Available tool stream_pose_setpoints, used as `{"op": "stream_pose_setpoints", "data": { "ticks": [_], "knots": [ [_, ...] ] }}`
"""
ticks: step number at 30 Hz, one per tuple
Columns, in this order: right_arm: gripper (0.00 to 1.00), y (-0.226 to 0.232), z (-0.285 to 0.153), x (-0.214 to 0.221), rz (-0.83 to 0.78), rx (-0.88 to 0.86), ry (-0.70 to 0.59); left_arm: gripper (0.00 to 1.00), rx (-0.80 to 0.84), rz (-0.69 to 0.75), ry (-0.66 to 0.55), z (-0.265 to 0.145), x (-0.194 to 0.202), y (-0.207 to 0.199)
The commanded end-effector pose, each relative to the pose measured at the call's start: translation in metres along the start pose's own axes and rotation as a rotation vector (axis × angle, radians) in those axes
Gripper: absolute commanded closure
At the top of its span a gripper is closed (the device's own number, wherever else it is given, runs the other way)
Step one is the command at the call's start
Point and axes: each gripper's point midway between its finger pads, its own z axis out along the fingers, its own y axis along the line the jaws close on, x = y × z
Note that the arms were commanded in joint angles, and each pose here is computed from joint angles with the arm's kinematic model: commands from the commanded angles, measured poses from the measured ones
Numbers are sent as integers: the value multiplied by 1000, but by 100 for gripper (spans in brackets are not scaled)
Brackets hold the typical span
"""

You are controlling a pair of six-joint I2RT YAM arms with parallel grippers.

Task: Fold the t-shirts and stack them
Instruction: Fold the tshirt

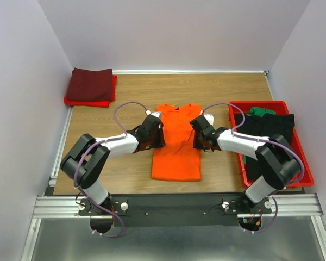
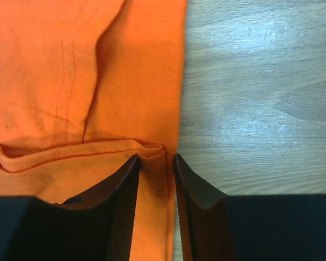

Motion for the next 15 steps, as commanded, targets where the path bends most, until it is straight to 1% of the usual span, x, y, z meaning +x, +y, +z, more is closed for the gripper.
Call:
{"op": "stream_pose_setpoints", "data": {
  "ticks": [1,5,8,11,15],
  "knots": [
    [61,-19,11,30,-37,61,101,66,-10,-7,39,5,10,8],
    [62,-18,10,24,-31,52,100,65,-7,-10,7,-5,-5,8],
    [61,-22,4,16,-20,51,89,64,-24,-22,-49,-18,-27,17],
    [62,-26,3,11,-14,56,88,64,-42,-40,-79,-26,-42,31],
    [62,-26,-1,5,-18,51,85,65,-37,-28,-85,-31,-47,32]
  ]
}}
